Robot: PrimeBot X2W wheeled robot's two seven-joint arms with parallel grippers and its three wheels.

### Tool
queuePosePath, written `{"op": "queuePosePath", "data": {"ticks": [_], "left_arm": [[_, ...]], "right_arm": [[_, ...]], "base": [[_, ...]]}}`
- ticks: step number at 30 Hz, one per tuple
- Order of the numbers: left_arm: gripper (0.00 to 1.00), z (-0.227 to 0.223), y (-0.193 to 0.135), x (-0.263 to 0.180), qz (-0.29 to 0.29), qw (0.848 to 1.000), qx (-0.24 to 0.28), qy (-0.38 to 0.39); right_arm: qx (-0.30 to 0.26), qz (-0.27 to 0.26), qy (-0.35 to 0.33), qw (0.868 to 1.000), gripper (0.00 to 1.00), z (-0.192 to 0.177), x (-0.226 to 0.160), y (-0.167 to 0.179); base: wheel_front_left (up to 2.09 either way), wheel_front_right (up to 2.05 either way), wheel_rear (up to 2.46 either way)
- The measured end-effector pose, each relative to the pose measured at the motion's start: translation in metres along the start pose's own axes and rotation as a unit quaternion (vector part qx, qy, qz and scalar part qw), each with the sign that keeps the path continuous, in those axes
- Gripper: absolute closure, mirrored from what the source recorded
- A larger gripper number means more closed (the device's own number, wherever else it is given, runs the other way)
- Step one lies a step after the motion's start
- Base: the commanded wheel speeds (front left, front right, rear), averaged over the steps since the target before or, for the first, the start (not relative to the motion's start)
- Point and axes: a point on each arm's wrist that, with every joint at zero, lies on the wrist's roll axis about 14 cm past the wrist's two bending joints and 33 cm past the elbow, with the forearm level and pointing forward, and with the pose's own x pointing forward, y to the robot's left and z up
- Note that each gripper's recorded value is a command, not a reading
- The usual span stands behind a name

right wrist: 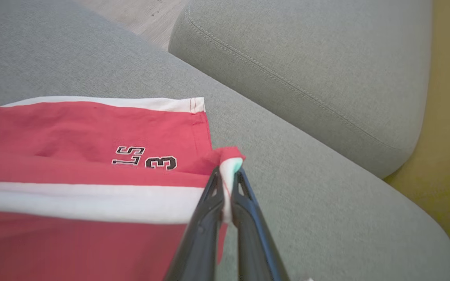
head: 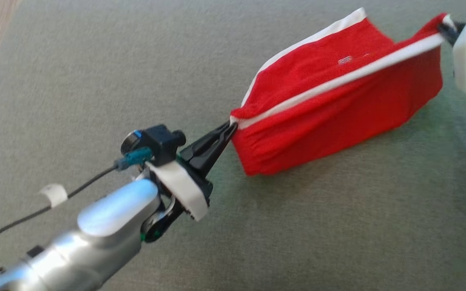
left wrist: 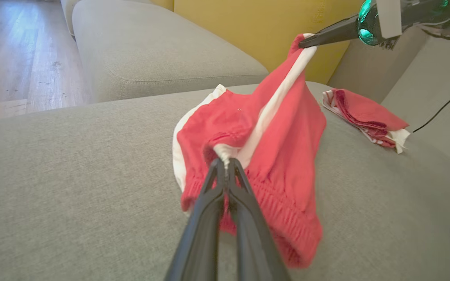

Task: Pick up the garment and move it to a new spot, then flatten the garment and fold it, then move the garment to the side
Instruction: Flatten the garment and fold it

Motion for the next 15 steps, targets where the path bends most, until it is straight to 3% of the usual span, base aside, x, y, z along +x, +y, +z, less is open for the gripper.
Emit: {"op": "queuePosePath", "data": {"ticks": [15], "left_arm": [[1.0,-0.008,0.046,0.021,0.055,0.998,-0.004,0.005]], "right_arm": [[-0.031,0.013,0.05,0.998,1.0,0.004,0.075,0.009]], "base": [[0.0,0.0,0.0]]}}
